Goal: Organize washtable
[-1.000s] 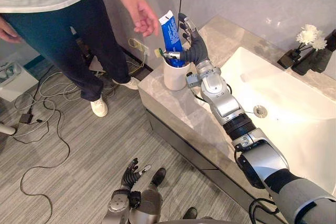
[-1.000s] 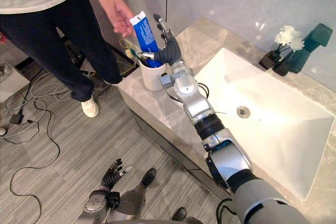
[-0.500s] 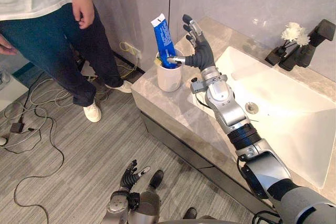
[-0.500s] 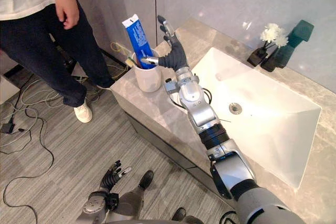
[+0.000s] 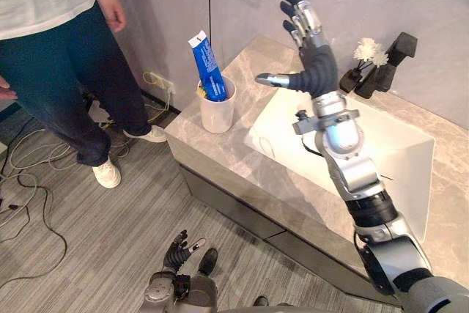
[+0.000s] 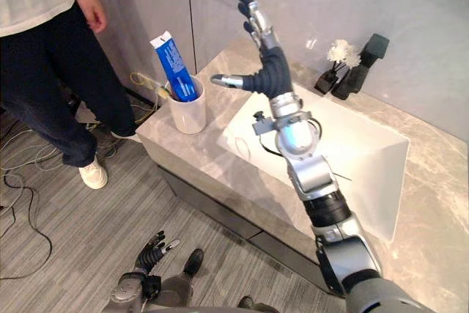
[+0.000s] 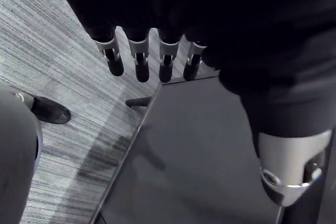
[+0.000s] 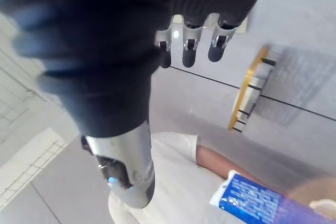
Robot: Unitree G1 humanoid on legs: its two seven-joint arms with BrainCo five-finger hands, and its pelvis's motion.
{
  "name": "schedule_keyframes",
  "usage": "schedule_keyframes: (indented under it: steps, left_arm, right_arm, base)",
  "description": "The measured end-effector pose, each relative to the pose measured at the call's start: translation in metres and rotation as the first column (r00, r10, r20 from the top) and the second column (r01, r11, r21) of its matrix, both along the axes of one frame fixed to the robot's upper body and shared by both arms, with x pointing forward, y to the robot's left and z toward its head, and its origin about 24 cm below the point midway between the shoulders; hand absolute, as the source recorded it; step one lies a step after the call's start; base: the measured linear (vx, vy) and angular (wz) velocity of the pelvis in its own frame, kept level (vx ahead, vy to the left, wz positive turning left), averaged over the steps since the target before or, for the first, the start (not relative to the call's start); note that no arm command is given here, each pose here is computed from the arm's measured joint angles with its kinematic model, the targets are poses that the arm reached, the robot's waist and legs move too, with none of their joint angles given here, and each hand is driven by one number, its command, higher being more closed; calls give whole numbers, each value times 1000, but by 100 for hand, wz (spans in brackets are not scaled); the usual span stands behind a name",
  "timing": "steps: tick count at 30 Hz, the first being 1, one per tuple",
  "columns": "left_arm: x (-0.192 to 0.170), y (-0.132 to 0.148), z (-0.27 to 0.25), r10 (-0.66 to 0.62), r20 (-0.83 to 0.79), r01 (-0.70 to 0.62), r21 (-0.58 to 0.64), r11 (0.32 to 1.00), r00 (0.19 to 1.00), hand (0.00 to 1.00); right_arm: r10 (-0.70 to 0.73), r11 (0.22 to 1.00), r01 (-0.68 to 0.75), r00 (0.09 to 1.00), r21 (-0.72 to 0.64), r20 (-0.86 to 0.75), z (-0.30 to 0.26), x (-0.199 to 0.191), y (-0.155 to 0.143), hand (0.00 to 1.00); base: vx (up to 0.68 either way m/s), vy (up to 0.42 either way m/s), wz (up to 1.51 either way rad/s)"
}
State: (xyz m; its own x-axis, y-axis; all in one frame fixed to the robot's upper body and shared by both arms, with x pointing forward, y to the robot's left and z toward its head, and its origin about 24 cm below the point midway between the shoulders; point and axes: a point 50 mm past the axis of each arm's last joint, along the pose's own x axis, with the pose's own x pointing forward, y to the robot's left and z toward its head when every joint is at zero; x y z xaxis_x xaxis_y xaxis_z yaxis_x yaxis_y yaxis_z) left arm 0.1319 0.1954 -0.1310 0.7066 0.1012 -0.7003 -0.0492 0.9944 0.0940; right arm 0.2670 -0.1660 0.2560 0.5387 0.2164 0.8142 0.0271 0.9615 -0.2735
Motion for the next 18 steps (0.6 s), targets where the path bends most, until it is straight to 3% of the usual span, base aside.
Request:
schedule_keyframes:
  steps: [5,9,15,18]
  left_arm:
    - [-10,1,-7,-9,-58,10,13,1000,998,0]
    - [-20,1,-12,-8,-96,9,11,1000,995,0]
    - [-32,0,-16,-10,-137,9,-5,1000,991,0]
    - [-35,-3,-18,-6,-151,4,-14,1000,989,0]
  right_arm:
    - [-250,964,236,961,121,117,9,-38,-68,0]
    - [-454,881,434,887,186,82,-4,-62,-110,0]
    - [-653,709,668,743,224,-150,-57,-90,-154,0]
    - [-716,557,808,585,194,-382,-110,-111,-175,0]
  base:
    - [-48,16,-37]
    - [-47,20,-32]
    - [-13,2,-17]
    - [24,-7,-15]
